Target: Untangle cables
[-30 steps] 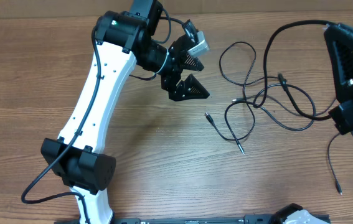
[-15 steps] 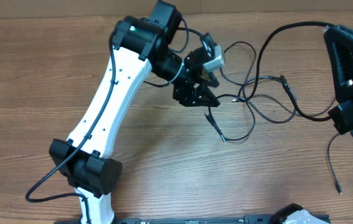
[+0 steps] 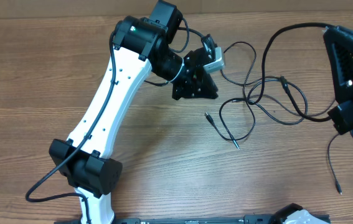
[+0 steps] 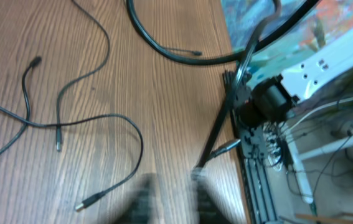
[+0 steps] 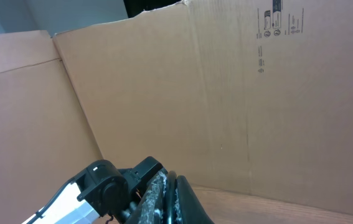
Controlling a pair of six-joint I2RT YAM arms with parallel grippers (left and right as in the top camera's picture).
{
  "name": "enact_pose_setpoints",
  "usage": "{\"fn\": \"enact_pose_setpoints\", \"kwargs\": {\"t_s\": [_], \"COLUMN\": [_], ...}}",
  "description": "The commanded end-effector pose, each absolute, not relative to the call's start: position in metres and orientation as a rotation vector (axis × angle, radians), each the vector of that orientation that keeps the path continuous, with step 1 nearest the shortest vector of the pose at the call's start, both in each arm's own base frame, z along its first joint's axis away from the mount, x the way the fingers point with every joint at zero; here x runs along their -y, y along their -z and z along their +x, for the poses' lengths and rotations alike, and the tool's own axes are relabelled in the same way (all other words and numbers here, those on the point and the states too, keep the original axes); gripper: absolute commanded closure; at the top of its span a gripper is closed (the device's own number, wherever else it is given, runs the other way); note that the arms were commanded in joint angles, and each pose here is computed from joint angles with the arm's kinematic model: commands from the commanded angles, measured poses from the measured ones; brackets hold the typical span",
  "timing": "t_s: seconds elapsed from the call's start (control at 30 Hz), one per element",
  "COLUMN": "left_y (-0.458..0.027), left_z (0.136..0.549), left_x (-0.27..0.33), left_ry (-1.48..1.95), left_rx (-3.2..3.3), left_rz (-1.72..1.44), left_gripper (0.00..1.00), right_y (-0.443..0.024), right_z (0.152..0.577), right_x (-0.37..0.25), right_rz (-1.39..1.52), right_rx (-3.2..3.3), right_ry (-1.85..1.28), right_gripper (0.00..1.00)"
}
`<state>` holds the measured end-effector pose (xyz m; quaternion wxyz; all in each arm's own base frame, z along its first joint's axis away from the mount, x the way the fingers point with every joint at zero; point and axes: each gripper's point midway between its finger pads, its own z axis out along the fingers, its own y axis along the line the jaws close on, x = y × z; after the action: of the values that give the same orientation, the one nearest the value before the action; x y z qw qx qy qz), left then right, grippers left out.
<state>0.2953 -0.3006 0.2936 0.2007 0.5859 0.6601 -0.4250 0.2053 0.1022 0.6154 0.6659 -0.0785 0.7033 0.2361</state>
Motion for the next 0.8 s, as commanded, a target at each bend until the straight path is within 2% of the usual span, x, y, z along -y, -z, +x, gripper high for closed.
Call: {"fn": "enact_pose_setpoints", "kwargs": {"t_s": [0.0, 0.23, 0.33, 0.4, 0.43, 0.47, 0.63, 0.77], "left_y": [-0.296, -0.286, -0.272, -0.264, -0.26, -0.258, -0.26, -0.293], "left_z": [0.294, 0.285, 0.282, 0.283, 0.284, 0.284, 0.304, 0.34], "left_x": [0.304, 0.316, 0.322, 0.324, 0.327, 0.328, 0.321, 0.288], "left_ry": [1.228, 1.225, 1.189, 1.173, 1.171, 1.171, 1.101, 1.008], "left_rx": [-1.829, -1.833, -1.865, -1.892, -1.908, -1.915, -2.015, -2.126], "left_rz": [1.627, 1.682, 1.73, 1.747, 1.747, 1.743, 1.636, 1.388], "left_gripper": [0.0, 0.02, 0.08, 0.18, 0.49, 0.96, 0.96, 0.96], "right_y": [-0.619, -0.617, -0.617, -0.617, -0.617, -0.617, -0.617, -0.612], "right_z": [0.203, 0.203, 0.203, 0.203, 0.203, 0.203, 0.203, 0.203], "right_x": [-0.098, -0.098, -0.098, -0.098, -0.098, -0.098, -0.098, -0.098], "right_rz": [-0.168, -0.17, -0.169, -0.17, -0.169, -0.169, -0.169, -0.171], "right_rx": [-1.573, -1.581, -1.58, -1.58, -1.58, -1.58, -1.581, -1.599], "right_ry": [-0.523, -0.522, -0.522, -0.521, -0.521, -0.521, -0.52, -0.515], "right_gripper": [0.96, 0.96, 0.96, 0.96, 0.96, 0.96, 0.96, 0.96]}}
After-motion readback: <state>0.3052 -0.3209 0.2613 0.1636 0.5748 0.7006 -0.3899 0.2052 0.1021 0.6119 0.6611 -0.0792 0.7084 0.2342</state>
